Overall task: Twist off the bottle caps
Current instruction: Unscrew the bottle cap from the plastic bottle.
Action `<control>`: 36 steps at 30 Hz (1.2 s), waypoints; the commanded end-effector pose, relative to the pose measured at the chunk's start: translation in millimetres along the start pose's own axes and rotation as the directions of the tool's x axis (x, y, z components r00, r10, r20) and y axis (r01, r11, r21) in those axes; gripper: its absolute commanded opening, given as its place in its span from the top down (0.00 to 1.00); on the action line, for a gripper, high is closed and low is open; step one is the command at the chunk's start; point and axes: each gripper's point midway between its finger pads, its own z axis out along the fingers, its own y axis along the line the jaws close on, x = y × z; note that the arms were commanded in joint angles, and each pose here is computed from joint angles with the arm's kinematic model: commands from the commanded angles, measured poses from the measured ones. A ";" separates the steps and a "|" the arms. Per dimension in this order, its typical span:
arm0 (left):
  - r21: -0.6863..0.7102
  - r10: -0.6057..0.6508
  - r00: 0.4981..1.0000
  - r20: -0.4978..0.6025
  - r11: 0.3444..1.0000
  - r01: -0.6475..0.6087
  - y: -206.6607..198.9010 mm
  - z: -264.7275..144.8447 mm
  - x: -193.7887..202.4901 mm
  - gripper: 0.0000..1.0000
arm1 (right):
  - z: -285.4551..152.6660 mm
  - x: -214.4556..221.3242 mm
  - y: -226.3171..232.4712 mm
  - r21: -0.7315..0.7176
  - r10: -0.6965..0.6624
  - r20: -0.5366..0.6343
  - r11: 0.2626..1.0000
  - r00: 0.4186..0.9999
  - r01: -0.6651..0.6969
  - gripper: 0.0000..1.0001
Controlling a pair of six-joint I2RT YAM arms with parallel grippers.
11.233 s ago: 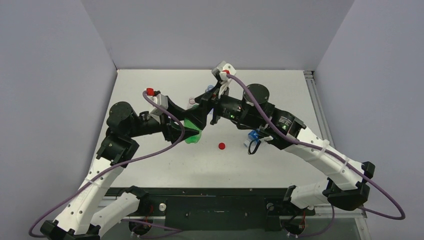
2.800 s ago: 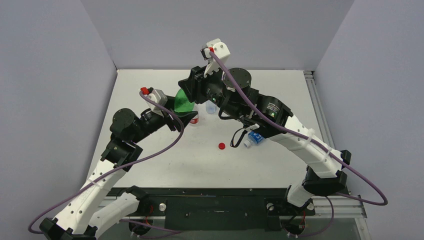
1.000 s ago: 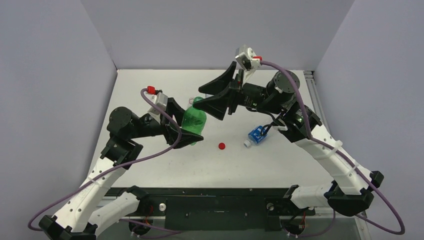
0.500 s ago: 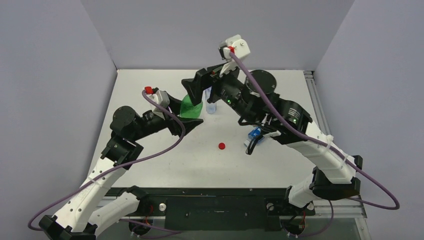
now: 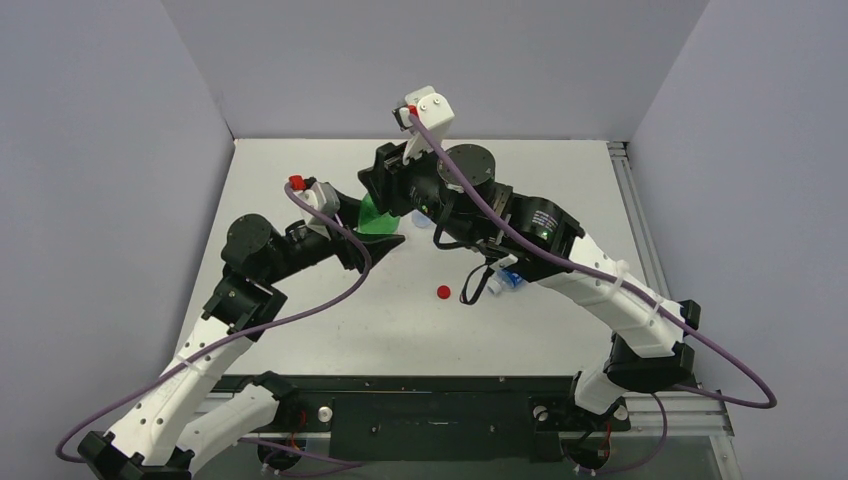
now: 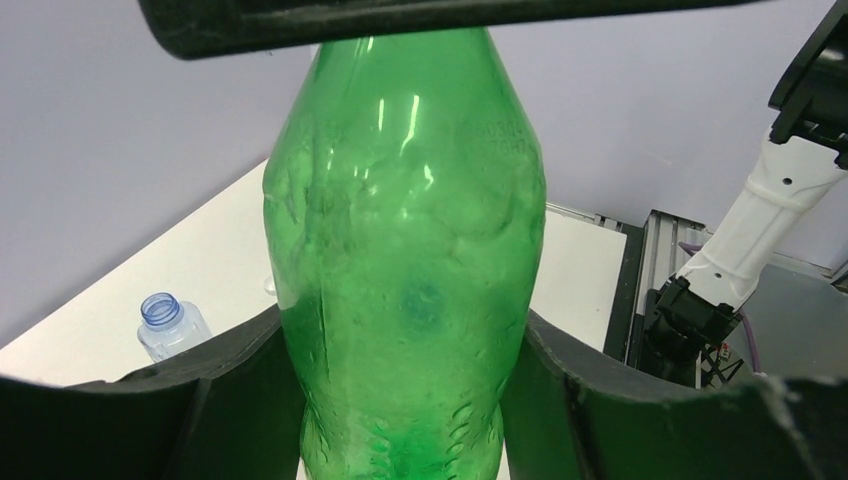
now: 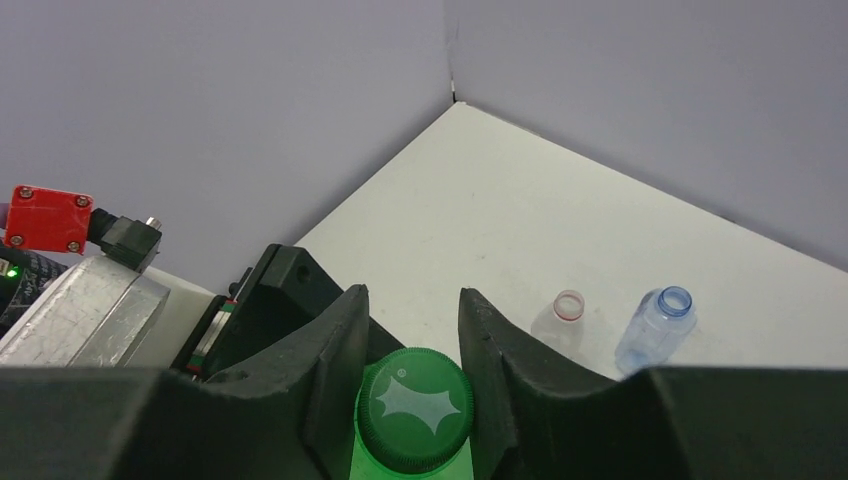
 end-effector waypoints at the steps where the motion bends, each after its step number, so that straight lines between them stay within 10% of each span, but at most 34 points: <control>1: -0.014 0.043 0.998 0.043 0.999 -0.042 0.2 -2.2 -12.8 1.00 | -10.4 -24.0 1.4 -0.051 0.083 0.069 0.996 0.994 -0.079 0.72; 9: 0.024 0.026 0.999 0.033 0.999 -0.026 -6.8 -2.7 -9.4 1.00 | -18.3 -32.0 1.7 -0.143 0.089 0.098 0.987 0.991 -0.075 1.00; 13: 0.104 -0.017 0.999 0.036 0.995 0.013 -23.0 -4.0 -12.2 1.00 | -34.3 -43.3 11.3 -0.338 0.078 0.136 0.941 0.988 -0.028 1.00; 21: 0.317 -0.138 0.990 0.001 0.939 0.131 -65.9 -11.2 -25.8 1.00 | -108.2 -38.8 78.4 -0.813 0.052 0.196 0.567 0.979 0.133 1.00; 27: 0.388 -0.148 0.988 -0.041 0.909 0.153 -79.8 -15.8 -24.0 1.00 | -103.2 -35.7 70.3 -0.822 0.073 0.179 0.560 0.981 0.108 0.99; 32: 0.280 -0.098 0.995 -0.014 0.955 0.098 -57.9 -8.5 -16.4 1.00 | -54.1 -58.2 -18.5 -0.334 0.083 0.243 0.942 0.966 0.003 0.38; 36: 0.079 -0.013 1.000 0.010 0.997 0.012 -18.0 -1.3 -8.1 1.00 | -53.0 -64.6 -59.7 -0.059 0.091 0.254 0.995 0.963 -0.078 0.21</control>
